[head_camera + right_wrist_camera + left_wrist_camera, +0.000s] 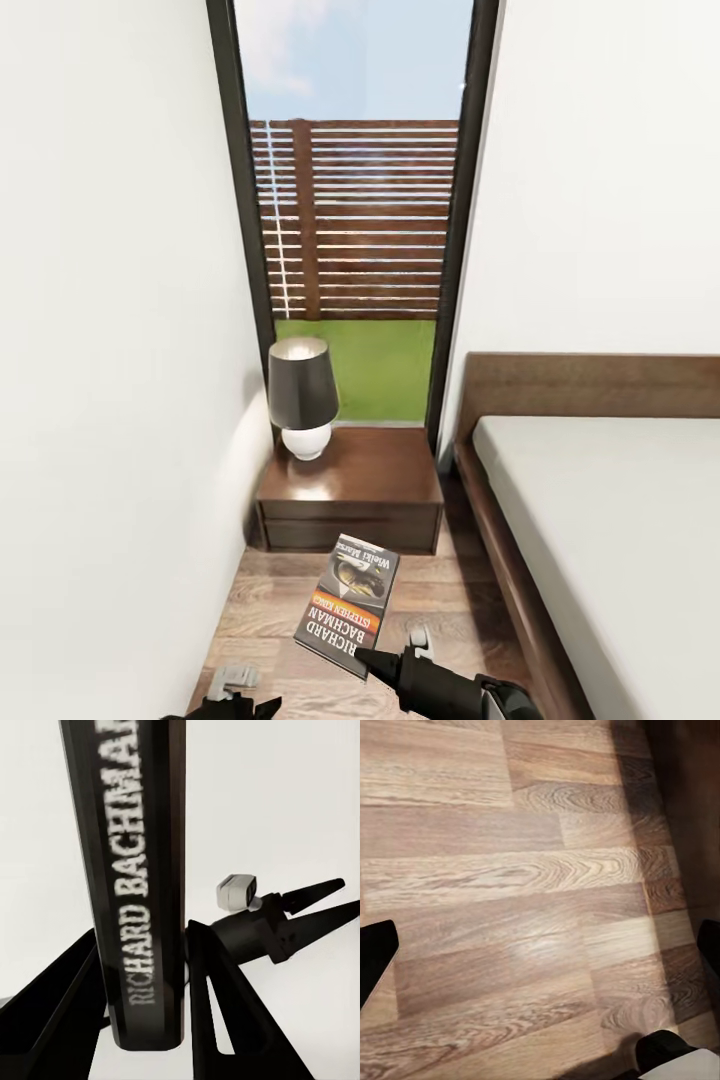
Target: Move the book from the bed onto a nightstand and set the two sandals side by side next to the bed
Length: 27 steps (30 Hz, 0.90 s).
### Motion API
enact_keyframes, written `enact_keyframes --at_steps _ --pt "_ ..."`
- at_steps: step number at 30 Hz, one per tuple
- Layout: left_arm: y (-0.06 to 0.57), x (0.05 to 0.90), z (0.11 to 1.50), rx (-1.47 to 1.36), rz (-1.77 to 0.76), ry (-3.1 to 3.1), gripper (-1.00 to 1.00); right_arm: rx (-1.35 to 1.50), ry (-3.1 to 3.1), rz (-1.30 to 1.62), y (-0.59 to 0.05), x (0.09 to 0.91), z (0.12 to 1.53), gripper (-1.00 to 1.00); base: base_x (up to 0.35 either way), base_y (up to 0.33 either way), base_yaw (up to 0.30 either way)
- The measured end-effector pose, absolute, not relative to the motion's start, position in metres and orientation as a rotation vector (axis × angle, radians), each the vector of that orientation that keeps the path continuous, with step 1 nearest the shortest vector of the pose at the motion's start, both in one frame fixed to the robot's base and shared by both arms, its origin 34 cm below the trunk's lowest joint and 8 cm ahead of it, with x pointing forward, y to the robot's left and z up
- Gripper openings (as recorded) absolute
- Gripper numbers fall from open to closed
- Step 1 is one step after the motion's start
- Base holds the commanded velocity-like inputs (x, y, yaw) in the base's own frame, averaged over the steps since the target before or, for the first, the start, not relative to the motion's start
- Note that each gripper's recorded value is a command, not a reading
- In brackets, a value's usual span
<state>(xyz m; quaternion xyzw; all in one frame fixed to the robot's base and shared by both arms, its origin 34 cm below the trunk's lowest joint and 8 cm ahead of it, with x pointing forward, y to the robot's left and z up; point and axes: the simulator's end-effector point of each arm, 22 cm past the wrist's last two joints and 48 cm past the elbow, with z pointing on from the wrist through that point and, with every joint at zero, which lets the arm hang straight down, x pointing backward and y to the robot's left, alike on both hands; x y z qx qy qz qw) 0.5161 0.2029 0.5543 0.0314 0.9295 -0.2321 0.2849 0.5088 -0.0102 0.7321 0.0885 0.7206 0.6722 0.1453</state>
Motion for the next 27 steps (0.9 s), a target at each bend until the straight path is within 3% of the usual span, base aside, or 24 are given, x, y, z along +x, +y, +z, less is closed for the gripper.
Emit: enact_keyframes --at_steps 27 --pt "0.181 0.515 0.555 0.091 -0.657 2.480 1.00 0.255 2.074 1.938 -0.010 0.509 0.732 -1.00 0.323 0.000 0.000"
